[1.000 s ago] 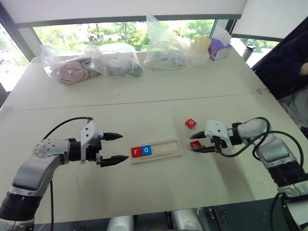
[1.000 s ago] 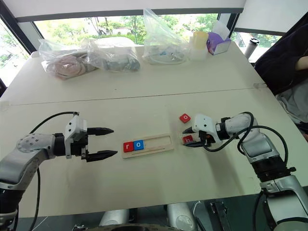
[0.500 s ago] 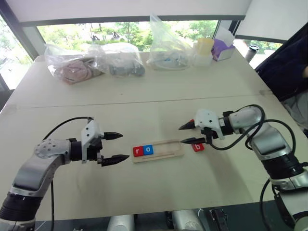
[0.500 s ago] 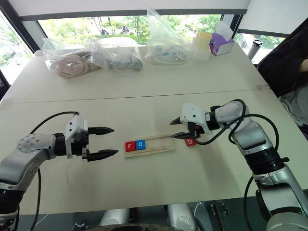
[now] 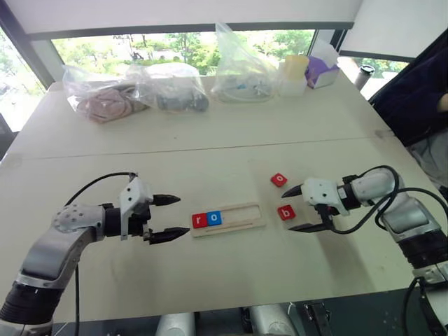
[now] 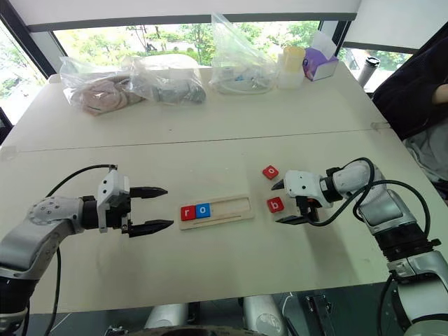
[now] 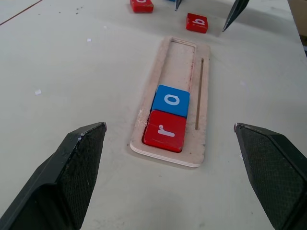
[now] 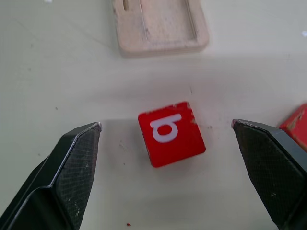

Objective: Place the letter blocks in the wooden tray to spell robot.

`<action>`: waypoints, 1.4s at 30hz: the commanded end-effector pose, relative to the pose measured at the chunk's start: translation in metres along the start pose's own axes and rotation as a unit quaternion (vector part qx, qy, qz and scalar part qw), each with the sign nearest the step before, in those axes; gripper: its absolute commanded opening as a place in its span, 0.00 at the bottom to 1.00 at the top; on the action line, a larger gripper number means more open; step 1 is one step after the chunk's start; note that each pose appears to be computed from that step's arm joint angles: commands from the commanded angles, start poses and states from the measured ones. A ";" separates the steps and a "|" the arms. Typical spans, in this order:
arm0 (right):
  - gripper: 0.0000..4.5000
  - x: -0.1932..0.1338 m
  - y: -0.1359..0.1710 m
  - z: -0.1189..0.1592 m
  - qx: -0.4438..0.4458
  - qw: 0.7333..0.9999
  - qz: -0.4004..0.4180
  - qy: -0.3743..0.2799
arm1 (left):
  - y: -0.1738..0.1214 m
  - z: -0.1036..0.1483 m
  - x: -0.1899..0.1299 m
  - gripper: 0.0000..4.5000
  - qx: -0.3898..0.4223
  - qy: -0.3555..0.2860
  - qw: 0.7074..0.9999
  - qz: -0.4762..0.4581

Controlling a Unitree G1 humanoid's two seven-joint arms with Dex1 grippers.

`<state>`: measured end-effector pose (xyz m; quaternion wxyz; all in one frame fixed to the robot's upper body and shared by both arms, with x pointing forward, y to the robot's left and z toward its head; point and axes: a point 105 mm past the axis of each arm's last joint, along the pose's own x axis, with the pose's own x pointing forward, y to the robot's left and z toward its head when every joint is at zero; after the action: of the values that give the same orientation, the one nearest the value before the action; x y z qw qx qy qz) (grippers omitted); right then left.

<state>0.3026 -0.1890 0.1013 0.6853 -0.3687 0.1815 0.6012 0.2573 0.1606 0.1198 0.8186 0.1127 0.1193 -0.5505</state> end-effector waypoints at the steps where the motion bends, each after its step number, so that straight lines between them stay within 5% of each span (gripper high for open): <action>1: 0.99 0.000 -0.004 -0.004 -0.008 1.000 -0.005 0.003 | 0.000 0.007 0.001 1.00 0.015 -0.008 1.000 -0.001; 4: 0.99 0.002 -0.005 -0.008 -0.008 1.000 -0.005 0.005 | 0.000 0.007 0.001 1.00 0.015 -0.008 1.000 0.000; 11: 0.26 0.008 -0.010 -0.002 -0.010 1.000 -0.008 -0.013 | 0.000 0.006 0.001 1.00 0.015 -0.009 1.000 0.002; 21: 0.25 0.010 -0.012 0.015 0.004 0.999 -0.012 -0.031 | 0.001 0.005 0.002 1.00 0.013 -0.010 1.000 0.007; 25: 0.25 0.011 -0.015 0.043 0.017 0.998 -0.012 -0.051 | 0.000 0.005 0.003 1.00 0.013 -0.011 1.000 0.007; 35: 0.25 0.048 -0.004 0.093 0.015 0.998 0.010 -0.063 | -0.007 0.005 0.003 1.00 0.015 -0.009 1.000 -0.012; 42: 0.25 0.069 -0.006 0.096 0.002 0.999 0.011 -0.044 | -0.017 0.005 0.002 1.00 0.021 -0.002 0.999 -0.033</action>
<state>0.3013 -0.0763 0.1096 0.6873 -0.3260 0.1717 0.6260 0.2463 0.1536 0.1150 0.8037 0.1154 0.1257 -0.5700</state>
